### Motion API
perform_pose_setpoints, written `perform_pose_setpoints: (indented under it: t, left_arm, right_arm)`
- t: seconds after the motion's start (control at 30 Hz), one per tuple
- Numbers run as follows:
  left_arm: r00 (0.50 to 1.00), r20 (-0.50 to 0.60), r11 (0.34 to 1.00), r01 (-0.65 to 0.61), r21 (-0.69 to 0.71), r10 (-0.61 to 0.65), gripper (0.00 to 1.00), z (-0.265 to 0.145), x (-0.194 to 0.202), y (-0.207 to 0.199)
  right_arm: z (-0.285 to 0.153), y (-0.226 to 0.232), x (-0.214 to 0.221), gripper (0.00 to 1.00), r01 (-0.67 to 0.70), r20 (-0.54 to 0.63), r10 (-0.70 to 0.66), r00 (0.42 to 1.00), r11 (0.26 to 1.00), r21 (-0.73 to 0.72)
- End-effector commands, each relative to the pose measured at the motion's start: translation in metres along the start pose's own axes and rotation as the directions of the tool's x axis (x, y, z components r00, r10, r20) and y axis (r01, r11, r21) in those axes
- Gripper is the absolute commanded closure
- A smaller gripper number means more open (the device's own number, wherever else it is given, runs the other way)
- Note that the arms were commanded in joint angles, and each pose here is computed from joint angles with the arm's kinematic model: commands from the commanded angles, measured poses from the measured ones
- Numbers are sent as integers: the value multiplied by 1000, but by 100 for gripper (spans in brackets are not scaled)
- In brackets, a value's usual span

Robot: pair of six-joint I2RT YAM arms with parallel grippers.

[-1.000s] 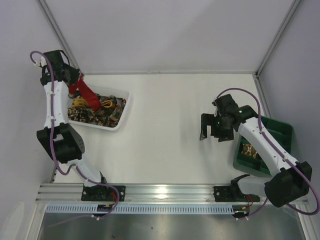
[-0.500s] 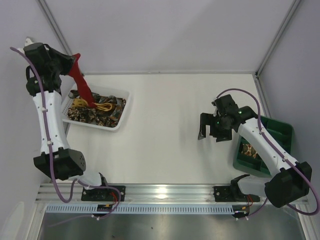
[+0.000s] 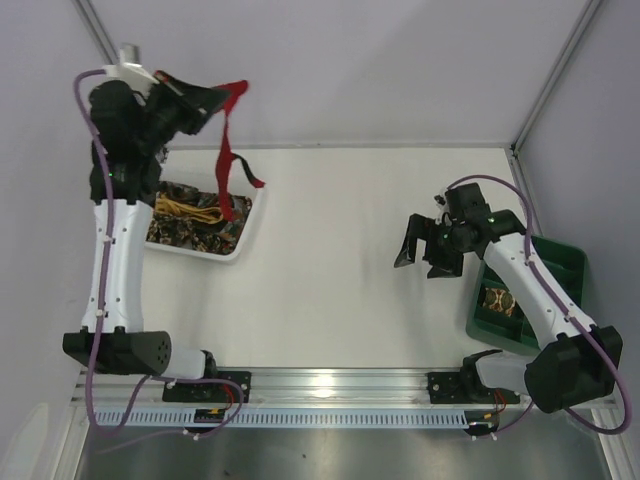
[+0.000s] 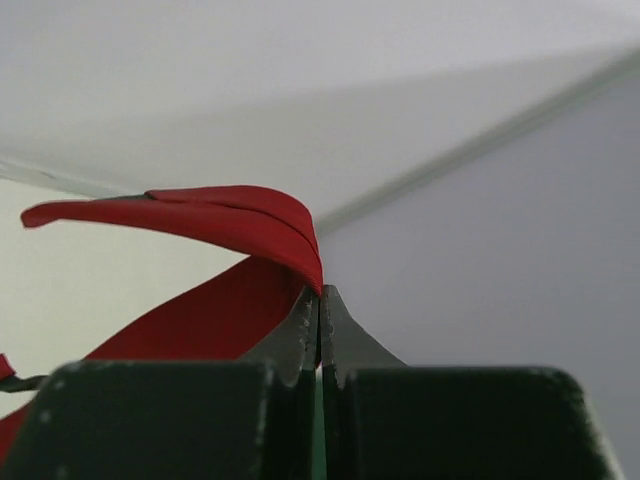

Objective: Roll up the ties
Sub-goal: Move the tie to the center of the board, then flatten the tie

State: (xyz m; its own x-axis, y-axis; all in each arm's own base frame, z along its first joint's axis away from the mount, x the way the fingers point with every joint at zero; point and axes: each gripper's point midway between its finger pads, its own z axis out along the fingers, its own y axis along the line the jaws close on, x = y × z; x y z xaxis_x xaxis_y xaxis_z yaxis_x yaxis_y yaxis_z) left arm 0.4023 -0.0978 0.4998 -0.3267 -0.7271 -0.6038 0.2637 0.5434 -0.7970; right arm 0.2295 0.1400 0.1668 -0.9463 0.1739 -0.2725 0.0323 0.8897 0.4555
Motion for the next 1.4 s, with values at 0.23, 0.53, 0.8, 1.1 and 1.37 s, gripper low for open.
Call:
perform_pose_setpoints:
  t: [0.23, 0.53, 0.8, 1.1, 1.37]
  left_arm:
    - [942, -321, 902, 219, 371, -97, 100, 41, 145, -88]
    - [841, -507, 905, 349, 241, -190, 99, 74, 242, -42]
    - [830, -556, 971, -95, -217, -43, 39, -4, 307, 132]
    - [810, -558, 830, -429, -356, 179, 14, -79, 280, 166]
    - [750, -639, 870, -419, -259, 171, 23, -63, 302, 150]
  right_arm:
    - [-23, 35, -18, 0, -196, 11, 204, 979, 952, -237]
    - [-28, 32, -8, 2, -260, 34, 275, 961, 936, -239]
    - [-13, 23, 3, 5, -284, 31, 294, 955, 941, -185]
    - [49, 24, -9, 15, -349, 22, 353, 935, 932, -96]
    - [118, 17, -84, 28, -486, 154, 480, 864, 874, 0]
